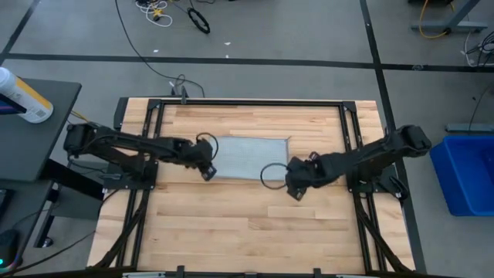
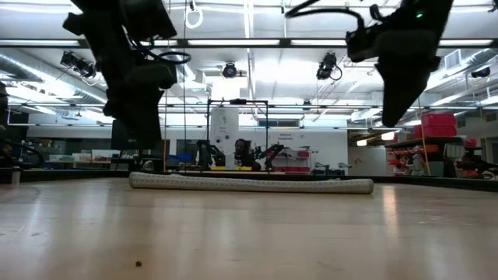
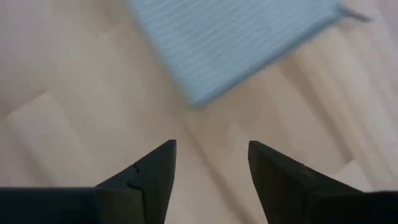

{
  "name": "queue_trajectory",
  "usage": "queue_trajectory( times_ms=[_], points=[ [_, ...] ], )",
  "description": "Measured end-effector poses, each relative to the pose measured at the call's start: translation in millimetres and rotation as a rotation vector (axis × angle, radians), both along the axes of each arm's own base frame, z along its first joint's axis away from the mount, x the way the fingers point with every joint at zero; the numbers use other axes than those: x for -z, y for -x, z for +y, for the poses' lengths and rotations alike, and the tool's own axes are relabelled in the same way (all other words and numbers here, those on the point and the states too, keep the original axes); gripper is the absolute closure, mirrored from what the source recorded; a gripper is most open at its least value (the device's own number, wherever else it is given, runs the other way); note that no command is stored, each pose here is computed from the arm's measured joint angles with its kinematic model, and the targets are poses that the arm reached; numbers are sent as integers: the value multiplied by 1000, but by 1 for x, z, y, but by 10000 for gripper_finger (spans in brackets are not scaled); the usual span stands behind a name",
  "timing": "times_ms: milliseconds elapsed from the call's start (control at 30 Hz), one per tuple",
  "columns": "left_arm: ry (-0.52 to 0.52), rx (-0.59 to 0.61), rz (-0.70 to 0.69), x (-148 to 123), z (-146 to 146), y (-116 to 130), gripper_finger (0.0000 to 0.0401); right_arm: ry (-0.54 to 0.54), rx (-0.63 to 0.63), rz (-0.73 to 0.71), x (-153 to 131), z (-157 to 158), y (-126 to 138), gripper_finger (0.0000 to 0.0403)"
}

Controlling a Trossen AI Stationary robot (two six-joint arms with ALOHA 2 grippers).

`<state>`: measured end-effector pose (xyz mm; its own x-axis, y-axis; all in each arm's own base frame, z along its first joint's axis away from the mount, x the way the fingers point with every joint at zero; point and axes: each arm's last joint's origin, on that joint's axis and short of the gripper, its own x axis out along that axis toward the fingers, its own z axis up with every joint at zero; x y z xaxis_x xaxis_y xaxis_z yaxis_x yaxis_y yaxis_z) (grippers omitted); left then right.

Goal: Fold microfiber towels
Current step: Fold the gray towel

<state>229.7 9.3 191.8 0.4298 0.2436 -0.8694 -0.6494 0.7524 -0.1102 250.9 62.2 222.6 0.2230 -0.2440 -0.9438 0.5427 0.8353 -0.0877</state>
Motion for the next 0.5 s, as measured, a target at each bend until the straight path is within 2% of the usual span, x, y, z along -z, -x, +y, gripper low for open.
queue_trajectory(
  times_ms=[133, 267, 400, 500],
  points=[
    [2, 115, -15, -1, -18, -2, 231, -14, -67, -16, 2, 14, 0, 205],
    [4, 214, 7, 3, -28, -2, 210, -16, -151, -3, 5, 20, -2, 206],
    [100, 254, 33, 21, -34, 5, 183, -91, -220, -36, 9, 24, -12, 192],
    [115, 256, 68, 31, -36, 11, 171, -111, -253, -52, 14, 27, -19, 186]
  ],
)
